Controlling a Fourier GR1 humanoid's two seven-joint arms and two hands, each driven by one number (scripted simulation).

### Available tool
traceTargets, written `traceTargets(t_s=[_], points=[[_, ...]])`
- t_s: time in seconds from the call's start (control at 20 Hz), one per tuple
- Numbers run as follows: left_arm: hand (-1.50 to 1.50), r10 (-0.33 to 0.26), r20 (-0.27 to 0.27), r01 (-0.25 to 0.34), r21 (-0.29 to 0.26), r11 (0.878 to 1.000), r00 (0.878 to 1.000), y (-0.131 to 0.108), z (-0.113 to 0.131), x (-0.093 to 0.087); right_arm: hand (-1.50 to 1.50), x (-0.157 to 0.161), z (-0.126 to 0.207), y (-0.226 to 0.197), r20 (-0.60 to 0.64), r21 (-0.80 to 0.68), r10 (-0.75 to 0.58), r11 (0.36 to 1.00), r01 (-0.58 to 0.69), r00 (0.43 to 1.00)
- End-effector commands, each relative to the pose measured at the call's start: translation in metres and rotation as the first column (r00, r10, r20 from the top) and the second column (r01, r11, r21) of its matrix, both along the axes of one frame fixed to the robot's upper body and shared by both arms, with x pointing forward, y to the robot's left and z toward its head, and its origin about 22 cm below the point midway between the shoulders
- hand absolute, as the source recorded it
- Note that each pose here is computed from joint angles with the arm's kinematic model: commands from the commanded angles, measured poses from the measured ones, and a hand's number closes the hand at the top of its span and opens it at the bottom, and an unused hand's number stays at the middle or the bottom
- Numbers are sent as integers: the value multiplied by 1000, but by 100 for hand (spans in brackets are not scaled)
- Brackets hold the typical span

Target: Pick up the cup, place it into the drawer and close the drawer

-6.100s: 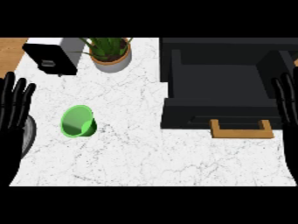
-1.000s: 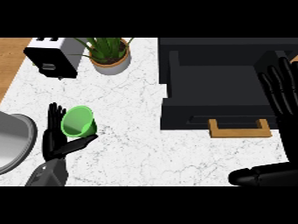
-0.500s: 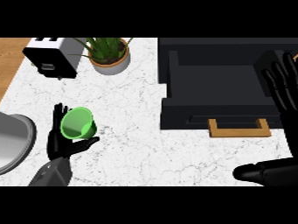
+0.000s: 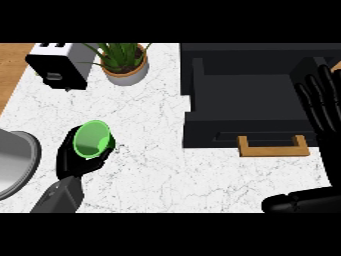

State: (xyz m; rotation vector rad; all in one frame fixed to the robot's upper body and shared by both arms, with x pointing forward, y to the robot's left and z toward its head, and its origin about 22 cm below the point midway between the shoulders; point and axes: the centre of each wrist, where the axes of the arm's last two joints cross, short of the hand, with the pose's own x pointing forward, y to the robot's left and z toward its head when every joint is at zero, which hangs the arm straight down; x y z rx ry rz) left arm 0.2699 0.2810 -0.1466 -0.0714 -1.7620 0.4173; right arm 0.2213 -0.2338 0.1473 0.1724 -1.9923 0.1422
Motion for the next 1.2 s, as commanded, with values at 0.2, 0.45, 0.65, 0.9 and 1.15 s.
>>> traceTargets(t_s=[0.2, 0.45, 0.65, 0.9, 1.15], points=[[150, 65, 155, -76, 65, 995, 986, -18, 8, 15, -150, 10, -5, -1, 2, 11, -24, 1000, 24, 1000], [150, -3, 154, -11, 88, 996, 988, -1, 5, 3, -150, -15, -8, -37, 12, -24, -1, 1000, 1, 1000], [150, -43, 205, 24, 95, 995, 978, 14, 16, 5, -150, -10, 4, -9, 24, -9, -8, 1000, 9, 1000], [150, -143, 292, 133, 54, 990, 945, -1, 33, 15, -150, 7, -8, -3, -6, -2, -35, 999, 35, 999], [150, -251, 309, 219, 135, 966, 917, -24, 76, 30, -150, 0, -5, -9, -19, 11, -39, 999, 40, 999]])
